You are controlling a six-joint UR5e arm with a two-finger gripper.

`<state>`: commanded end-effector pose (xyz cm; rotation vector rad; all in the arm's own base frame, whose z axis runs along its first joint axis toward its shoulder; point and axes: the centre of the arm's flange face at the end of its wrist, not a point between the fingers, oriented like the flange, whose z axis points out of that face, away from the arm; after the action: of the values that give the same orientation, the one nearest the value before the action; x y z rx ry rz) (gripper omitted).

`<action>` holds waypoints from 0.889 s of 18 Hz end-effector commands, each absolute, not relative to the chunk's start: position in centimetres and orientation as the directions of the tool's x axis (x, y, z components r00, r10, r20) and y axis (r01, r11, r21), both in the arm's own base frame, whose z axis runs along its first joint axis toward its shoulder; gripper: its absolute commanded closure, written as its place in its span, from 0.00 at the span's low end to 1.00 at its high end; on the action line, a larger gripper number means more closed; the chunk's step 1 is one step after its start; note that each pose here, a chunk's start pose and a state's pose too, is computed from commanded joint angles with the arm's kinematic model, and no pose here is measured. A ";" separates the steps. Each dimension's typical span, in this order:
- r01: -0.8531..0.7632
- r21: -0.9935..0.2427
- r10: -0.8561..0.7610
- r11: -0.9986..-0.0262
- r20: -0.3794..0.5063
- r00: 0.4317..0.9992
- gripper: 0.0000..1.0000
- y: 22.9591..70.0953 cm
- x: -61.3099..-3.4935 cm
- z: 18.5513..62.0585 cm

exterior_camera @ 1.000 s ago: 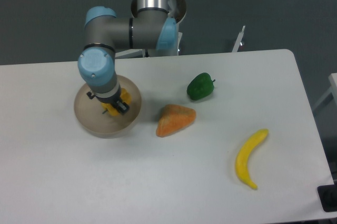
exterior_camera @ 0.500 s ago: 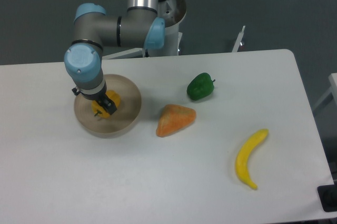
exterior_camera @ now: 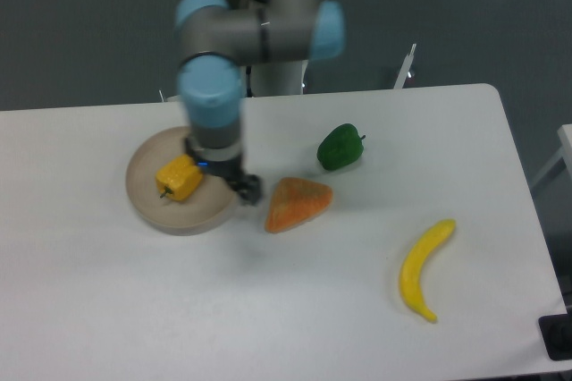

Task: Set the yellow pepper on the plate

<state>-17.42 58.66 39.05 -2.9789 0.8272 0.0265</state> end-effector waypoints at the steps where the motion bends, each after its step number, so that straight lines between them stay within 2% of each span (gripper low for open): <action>1: -0.526 -0.036 -0.525 -0.849 -0.042 0.850 0.00 58.3 -20.9 39.2; 3: -0.584 -0.043 -0.580 -0.810 -0.077 0.811 0.00 58.7 -24.5 39.0; 5: -0.596 -0.046 -0.589 -0.801 -0.109 0.800 0.00 59.1 -27.0 38.0; 8: -0.611 -0.039 -0.604 -0.791 -0.109 0.789 0.00 60.1 -30.1 36.3; 11: -0.631 -0.019 -0.627 -0.775 -0.095 0.773 0.00 60.2 -31.0 35.3; 16: -0.624 -0.012 -0.621 -0.781 -0.076 0.780 0.00 60.1 -32.0 34.0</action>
<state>-32.00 60.10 34.01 -2.9295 1.0252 0.1054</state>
